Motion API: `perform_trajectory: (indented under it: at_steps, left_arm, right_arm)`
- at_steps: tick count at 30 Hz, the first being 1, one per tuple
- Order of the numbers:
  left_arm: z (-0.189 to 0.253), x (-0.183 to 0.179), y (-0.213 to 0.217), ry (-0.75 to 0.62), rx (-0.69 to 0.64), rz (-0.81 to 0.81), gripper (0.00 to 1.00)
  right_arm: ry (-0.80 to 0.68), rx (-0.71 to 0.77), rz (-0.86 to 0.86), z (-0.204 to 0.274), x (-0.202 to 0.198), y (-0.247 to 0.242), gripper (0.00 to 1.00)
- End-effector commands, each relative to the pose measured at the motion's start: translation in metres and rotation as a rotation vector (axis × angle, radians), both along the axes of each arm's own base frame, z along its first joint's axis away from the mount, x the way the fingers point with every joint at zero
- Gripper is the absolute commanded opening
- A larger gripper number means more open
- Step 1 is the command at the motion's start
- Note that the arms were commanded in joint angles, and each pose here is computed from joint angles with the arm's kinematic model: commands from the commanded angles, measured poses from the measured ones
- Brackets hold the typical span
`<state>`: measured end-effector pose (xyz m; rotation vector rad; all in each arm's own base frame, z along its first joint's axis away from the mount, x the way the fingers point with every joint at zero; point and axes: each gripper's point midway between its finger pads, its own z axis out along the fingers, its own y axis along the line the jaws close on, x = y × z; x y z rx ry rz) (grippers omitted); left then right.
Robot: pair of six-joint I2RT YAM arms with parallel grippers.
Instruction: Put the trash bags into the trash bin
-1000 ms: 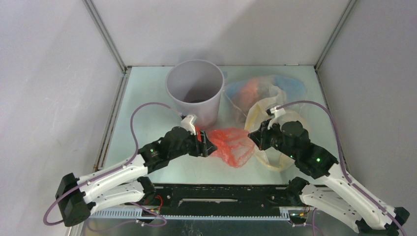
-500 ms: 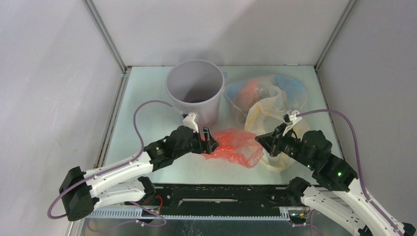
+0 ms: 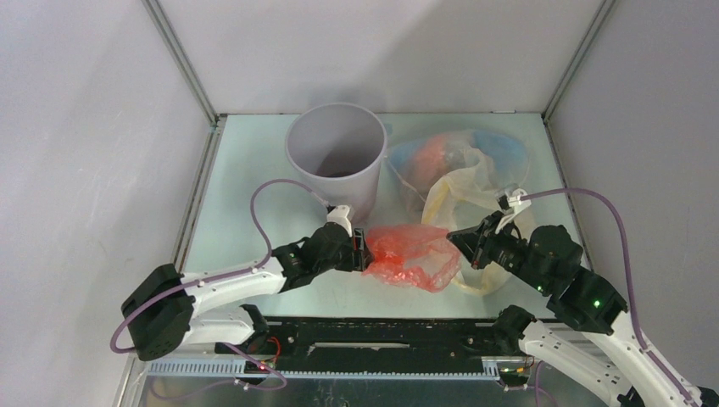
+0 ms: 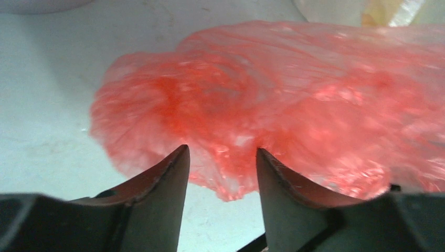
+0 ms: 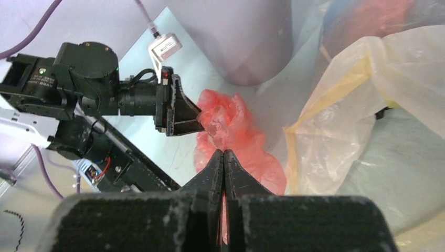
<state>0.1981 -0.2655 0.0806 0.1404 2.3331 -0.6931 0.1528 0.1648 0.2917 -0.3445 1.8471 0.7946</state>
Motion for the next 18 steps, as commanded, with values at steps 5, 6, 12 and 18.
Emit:
perform_trajectory:
  at_steps: [5, 6, 12, 18]
  left_arm:
    - [0.028, 0.02, 0.07, -0.148, 0.085, 0.254, 0.44]
    - [0.031, 0.019, 0.077, -0.16, 0.081, 0.27, 0.43]
    - [0.08, -0.001, 0.044, -0.268, -0.136, 0.029, 0.6]
    - [0.121, -0.023, -0.001, -0.392, -0.286, -0.231, 0.78]
  right_arm:
    - [-0.066, 0.007, -0.275, 0.023, 0.012, -0.055, 0.0]
    - [-0.064, 0.007, -0.298, 0.023, 0.012, -0.06, 0.0]
    - [-0.06, 0.006, -0.223, 0.023, 0.01, -0.045, 0.0]
    - [-0.02, -0.009, -0.167, 0.016, 0.014, -0.027, 0.0]
